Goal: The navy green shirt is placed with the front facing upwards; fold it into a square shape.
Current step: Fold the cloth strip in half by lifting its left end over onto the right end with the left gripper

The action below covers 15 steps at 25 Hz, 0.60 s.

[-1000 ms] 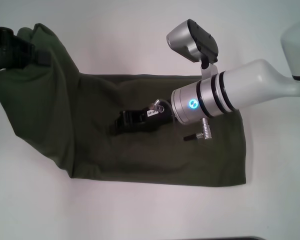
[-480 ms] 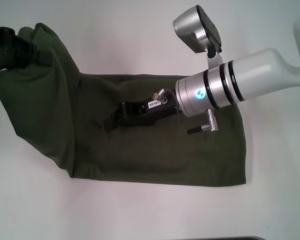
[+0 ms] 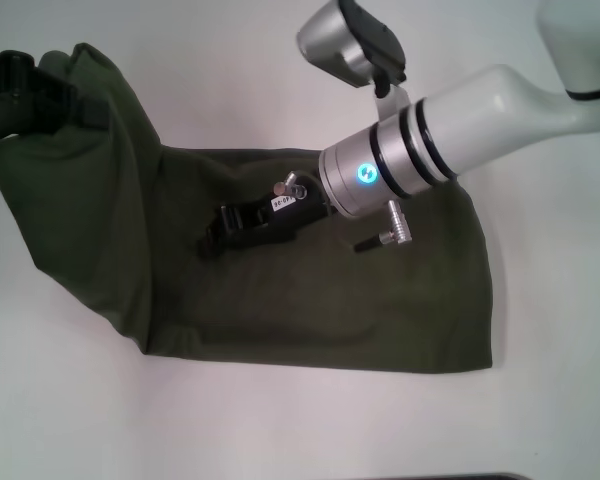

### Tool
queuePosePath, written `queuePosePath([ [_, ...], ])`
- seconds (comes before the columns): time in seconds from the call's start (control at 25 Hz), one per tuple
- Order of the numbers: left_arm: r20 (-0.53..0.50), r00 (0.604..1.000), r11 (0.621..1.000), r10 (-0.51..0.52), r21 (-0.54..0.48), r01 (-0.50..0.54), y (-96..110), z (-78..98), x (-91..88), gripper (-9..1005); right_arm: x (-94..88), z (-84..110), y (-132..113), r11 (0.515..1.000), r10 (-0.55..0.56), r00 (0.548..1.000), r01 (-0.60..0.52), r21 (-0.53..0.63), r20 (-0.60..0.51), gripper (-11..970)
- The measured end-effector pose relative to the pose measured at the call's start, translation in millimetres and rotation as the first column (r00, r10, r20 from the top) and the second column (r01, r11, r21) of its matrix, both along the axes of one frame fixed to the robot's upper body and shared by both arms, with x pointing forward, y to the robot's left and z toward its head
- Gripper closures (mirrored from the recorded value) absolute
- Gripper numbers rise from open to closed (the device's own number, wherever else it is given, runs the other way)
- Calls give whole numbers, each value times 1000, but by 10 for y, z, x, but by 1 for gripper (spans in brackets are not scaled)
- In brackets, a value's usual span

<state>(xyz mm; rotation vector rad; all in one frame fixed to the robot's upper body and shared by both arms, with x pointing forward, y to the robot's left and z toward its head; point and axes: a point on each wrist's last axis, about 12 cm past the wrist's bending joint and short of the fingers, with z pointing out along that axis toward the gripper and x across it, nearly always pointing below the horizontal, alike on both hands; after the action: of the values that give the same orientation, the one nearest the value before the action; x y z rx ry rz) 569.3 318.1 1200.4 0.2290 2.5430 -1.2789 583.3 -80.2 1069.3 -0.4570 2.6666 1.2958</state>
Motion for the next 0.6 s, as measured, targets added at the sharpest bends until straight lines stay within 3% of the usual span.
queuePosePath([
  [0.12, 2, 1000, 1000, 2, 1, -2, 1, -1, 2, 942, 39, 12, 41, 999, 0, 1000, 0, -55, 7, 945],
  [0.6, 4, 1000, 1000, -4, -4, 4, -29, -15, 6, 943, 46, 8, 74, 996, 6, 1000, -5, -85, 16, 944],
])
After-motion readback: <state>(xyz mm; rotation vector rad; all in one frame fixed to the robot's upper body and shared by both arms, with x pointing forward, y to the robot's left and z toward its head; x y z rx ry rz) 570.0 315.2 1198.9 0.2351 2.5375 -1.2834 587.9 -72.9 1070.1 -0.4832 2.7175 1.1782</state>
